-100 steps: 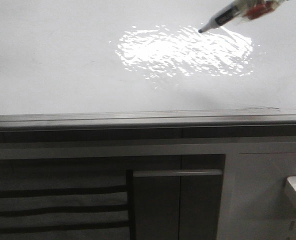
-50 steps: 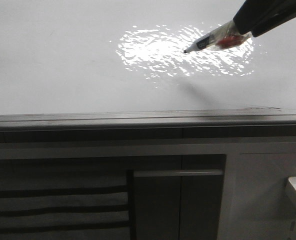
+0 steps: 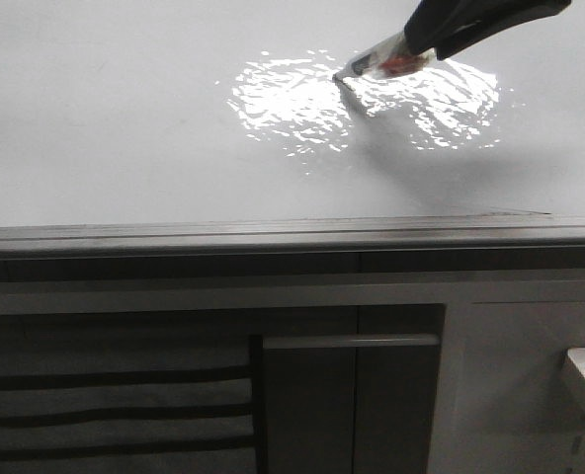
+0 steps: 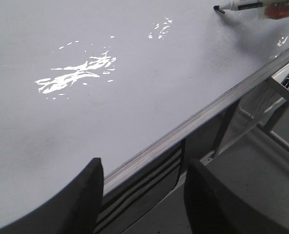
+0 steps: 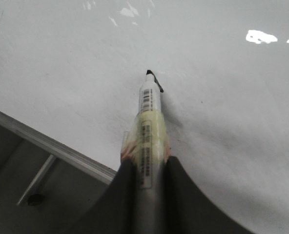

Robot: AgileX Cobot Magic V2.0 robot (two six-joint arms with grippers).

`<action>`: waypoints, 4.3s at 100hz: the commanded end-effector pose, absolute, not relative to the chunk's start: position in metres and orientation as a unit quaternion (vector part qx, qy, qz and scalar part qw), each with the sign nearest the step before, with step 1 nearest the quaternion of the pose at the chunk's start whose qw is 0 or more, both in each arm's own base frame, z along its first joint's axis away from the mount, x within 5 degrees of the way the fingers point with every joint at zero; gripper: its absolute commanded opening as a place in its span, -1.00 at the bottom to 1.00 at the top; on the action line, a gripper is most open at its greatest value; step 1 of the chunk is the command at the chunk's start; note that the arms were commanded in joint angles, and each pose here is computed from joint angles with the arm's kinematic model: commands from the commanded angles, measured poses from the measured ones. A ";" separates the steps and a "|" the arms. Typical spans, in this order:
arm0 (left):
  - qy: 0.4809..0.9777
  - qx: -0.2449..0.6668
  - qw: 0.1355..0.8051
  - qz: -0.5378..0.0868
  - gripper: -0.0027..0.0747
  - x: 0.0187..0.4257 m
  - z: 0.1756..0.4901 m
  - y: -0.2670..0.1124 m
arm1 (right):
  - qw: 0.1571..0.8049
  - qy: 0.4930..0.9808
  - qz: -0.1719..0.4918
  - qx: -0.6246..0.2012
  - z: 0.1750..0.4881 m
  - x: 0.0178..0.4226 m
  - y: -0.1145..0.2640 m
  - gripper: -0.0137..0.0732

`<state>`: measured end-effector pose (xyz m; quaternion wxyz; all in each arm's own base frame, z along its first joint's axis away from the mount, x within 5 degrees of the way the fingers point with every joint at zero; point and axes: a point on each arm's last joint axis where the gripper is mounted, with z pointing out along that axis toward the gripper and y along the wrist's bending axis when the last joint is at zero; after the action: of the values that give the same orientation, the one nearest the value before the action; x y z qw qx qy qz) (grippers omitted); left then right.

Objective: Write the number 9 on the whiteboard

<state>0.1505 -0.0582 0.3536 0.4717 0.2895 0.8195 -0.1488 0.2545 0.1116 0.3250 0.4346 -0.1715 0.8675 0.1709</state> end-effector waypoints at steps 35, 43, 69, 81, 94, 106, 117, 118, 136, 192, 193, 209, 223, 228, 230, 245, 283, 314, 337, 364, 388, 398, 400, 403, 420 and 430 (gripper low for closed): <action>0.805 0.261 0.508 -0.157 -0.04 0.154 0.367 -0.058 | 0.430 0.871 0.146 -0.188 0.340 0.257 0.098 -0.80; 0.805 0.261 0.508 -0.157 -0.04 0.154 0.367 -0.058 | 0.441 0.867 0.143 -0.183 0.345 0.256 0.095 -0.80; 0.805 0.261 0.508 -0.157 -0.04 0.154 0.367 -0.058 | 0.458 0.858 0.143 -0.180 0.354 0.257 0.095 -0.80; 0.805 0.261 0.508 -0.157 -0.04 0.154 0.367 -0.058 | 0.458 0.858 0.143 -0.180 0.354 0.257 0.095 -0.80; 0.805 0.261 0.508 -0.157 -0.04 0.154 0.367 -0.058 | 0.432 0.870 0.147 -0.187 0.348 0.254 0.095 -0.80; 0.805 0.261 0.508 -0.157 -0.04 0.154 0.367 -0.058 | 0.390 0.887 0.152 -0.195 0.330 0.249 0.097 -0.80; 0.805 0.261 0.508 -0.157 -0.04 0.154 0.367 -0.058 | 0.357 0.896 0.158 -0.211 0.311 0.240 0.104 -0.80; 0.805 0.261 0.508 -0.157 -0.04 0.154 0.367 -0.058 | 0.355 0.896 0.158 -0.214 0.310 0.240 0.104 -0.80; 0.805 0.267 0.508 -0.155 -0.04 0.153 0.367 -0.058 | 0.365 0.889 0.162 -0.224 0.318 0.237 0.108 -0.80; 0.667 0.578 0.412 -0.226 -0.04 0.151 0.373 -0.152 | 0.390 0.702 0.124 -0.582 0.382 0.175 0.128 -0.80; 0.665 0.579 0.413 -0.227 -0.04 0.151 0.373 -0.154 | 0.389 0.700 0.124 -0.585 0.382 0.174 0.128 -0.80; 0.643 0.611 0.405 -0.220 -0.04 0.163 0.358 -0.196 | 0.387 0.699 0.125 -0.588 0.382 0.174 0.129 -0.80; 0.627 0.636 0.393 -0.221 -0.04 0.172 0.349 -0.227 | 0.385 0.699 0.124 -0.589 0.382 0.173 0.129 -0.80; 0.625 0.639 0.389 -0.223 -0.04 0.176 0.347 -0.235 | 0.384 0.700 0.124 -0.590 0.381 0.173 0.129 -0.80; 0.624 0.641 0.387 -0.224 -0.04 0.177 0.346 -0.238 | 0.384 0.700 0.124 -0.590 0.381 0.173 0.129 -0.80; 0.624 0.647 0.375 -0.228 -0.04 0.183 0.345 -0.247 | 0.379 0.700 0.126 -0.592 0.381 0.172 0.129 -0.80; 0.624 0.648 0.372 -0.229 -0.61 0.182 0.345 -0.247 | 0.376 0.700 0.131 -0.592 0.381 0.172 0.129 -0.80; 0.625 0.647 0.372 -0.229 -0.98 0.182 0.345 -0.247 | 0.371 0.702 0.134 -0.593 0.380 0.171 0.129 -0.23; 0.698 0.592 0.362 -0.176 -0.98 0.196 0.346 -0.226 | 0.398 0.782 0.052 -0.477 0.395 0.175 0.093 0.06; 0.859 0.315 0.396 -0.082 -0.98 0.220 0.353 -0.145 | 0.428 0.820 0.000 -0.380 0.408 0.165 0.054 0.06; 0.862 0.168 0.474 -0.071 -0.98 0.226 0.316 -0.095 | 0.429 0.821 0.006 -0.377 0.409 0.165 0.054 0.06; 0.862 0.126 0.485 -0.077 -0.98 0.235 0.296 -0.082 | 0.426 0.822 0.009 -0.378 0.408 0.164 0.054 0.06; 0.863 0.115 0.486 -0.080 -0.98 0.237 0.292 -0.080 | 0.425 0.823 0.009 -0.378 0.408 0.164 0.054 0.06; 0.863 0.103 0.488 -0.082 -0.98 0.241 0.288 -0.077 | 0.422 0.824 0.010 -0.378 0.408 0.164 0.054 0.06; 0.864 0.073 0.493 -0.080 -0.98 0.258 0.276 -0.068 | 0.423 0.824 0.016 -0.377 0.408 0.163 0.055 0.06; 0.867 0.073 0.487 -0.080 -0.98 0.261 0.271 -0.069 | 0.422 0.824 0.016 -0.377 0.408 0.163 0.055 0.06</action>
<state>0.2536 -0.0666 0.2555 0.4359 0.0845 0.8940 -0.0596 0.1644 0.0548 0.3932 0.3825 -0.3888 0.8380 0.0151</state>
